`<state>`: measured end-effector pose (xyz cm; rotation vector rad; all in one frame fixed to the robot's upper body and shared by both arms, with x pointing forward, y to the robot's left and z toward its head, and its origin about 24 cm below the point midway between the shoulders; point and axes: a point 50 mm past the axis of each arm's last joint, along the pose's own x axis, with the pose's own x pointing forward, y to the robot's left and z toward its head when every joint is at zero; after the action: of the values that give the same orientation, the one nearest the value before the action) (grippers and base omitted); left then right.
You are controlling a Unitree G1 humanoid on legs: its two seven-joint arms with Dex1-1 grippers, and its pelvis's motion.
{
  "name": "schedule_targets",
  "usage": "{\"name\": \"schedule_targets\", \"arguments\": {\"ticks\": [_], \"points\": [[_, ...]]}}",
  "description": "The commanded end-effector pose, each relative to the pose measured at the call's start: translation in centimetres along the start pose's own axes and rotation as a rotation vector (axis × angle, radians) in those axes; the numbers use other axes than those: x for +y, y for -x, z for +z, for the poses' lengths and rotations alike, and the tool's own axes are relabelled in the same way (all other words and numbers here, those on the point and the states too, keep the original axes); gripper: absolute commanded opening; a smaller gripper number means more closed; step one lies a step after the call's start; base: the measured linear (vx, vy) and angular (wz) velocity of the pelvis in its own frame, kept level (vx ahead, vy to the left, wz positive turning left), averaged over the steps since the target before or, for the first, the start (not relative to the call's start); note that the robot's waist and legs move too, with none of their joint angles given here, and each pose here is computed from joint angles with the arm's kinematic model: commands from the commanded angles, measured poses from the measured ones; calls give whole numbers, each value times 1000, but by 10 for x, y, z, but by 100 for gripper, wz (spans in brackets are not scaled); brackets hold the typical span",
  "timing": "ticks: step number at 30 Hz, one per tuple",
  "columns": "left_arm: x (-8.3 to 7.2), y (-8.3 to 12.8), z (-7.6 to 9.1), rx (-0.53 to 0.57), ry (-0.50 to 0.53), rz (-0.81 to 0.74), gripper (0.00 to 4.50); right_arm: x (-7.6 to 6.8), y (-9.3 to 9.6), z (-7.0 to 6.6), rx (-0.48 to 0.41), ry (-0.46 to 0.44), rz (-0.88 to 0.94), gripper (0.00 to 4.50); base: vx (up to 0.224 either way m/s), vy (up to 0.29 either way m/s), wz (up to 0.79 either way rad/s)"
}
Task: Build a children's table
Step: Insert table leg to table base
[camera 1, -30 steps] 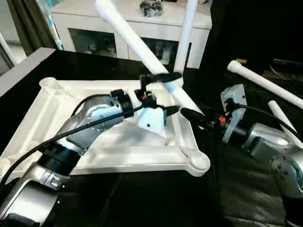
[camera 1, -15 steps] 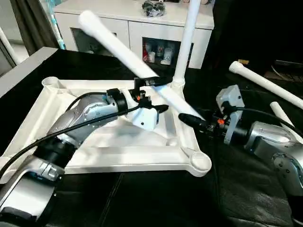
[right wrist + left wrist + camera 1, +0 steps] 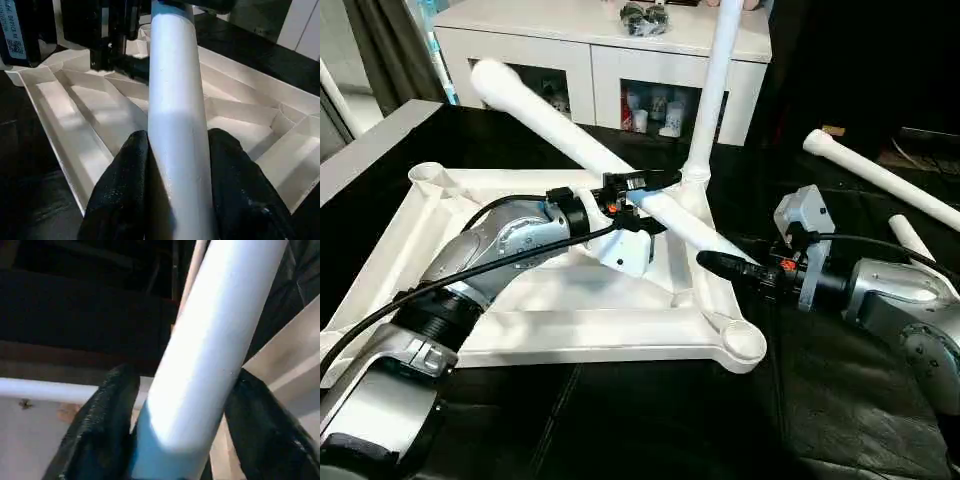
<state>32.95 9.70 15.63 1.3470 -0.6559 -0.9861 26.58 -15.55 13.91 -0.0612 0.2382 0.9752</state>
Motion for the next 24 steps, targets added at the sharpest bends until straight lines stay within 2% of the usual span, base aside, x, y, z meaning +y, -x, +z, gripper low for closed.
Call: {"name": "schedule_targets", "arguments": {"ticks": [1,14,24], "points": [[-3,-2,0,-3,-26,-37,247,2,1,10,-24,43,13,129,0,0,0],[-6,-2,-2,-2,-39,-66,176,1,3,11,-11,64,9,129,0,0,0],[-2,1,-8,13,-52,-63,164,-6,7,16,-11,85,-19,129,0,0,0]]}}
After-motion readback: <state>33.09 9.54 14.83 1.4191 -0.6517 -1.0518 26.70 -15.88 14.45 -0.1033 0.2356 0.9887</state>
